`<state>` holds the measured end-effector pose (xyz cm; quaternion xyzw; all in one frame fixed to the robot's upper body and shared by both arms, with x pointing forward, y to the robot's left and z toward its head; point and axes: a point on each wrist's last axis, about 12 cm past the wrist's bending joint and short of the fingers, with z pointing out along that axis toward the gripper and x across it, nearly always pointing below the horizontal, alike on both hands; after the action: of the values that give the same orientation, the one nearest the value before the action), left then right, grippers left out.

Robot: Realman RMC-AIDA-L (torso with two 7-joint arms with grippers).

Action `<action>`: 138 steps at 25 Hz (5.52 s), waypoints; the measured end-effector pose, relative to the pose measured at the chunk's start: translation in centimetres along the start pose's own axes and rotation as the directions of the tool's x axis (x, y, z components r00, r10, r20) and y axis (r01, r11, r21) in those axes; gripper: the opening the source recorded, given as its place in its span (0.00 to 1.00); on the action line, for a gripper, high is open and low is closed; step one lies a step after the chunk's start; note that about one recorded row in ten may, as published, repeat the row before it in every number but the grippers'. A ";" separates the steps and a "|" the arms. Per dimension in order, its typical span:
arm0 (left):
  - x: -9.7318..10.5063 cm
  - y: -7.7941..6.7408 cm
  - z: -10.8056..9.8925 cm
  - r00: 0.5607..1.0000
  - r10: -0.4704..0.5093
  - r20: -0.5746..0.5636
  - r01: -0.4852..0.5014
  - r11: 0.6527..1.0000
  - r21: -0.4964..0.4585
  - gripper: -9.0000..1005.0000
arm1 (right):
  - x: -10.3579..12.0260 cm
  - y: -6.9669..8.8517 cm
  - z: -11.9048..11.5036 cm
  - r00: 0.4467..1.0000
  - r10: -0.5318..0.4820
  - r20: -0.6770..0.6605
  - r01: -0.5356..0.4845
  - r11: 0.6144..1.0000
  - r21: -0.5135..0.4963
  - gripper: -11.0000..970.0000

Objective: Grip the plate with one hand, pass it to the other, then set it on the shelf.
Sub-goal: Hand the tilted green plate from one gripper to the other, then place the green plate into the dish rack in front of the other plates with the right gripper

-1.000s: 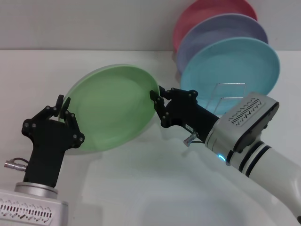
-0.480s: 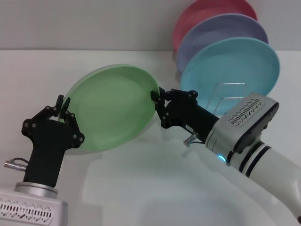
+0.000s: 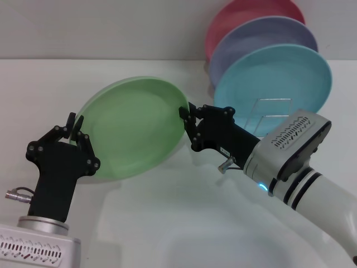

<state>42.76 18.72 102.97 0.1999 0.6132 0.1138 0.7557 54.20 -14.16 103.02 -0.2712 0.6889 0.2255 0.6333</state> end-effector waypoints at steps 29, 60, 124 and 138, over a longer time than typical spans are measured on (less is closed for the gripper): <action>0.0 -0.1 0.0 1.000 -0.001 0.000 0.001 1.000 0.004 0.05 | -0.1 0.1 0.2 1.000 -0.010 -0.001 0.010 1.000 -0.010 0.10; 0.1 -0.1 0.0 1.000 0.000 -0.005 0.000 1.000 0.008 0.05 | -0.1 -0.2 0.1 1.000 -0.012 0.002 0.012 1.000 -0.001 0.06; 6.9 11.6 0.7 0.592 -0.796 0.128 0.806 0.582 -0.109 0.52 | -1.4 1.1 -10.3 0.897 -0.109 0.429 -0.028 0.953 0.300 0.03; 7.0 10.2 4.2 0.577 -0.816 0.016 0.815 0.575 -0.076 0.52 | 0.2 -5.3 -19.2 0.869 -0.174 0.464 -0.034 0.913 0.407 0.03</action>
<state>49.17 30.12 102.03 -0.1338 0.6396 -0.2215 0.7238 43.32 -30.69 104.87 -0.0944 0.5264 0.1169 0.8369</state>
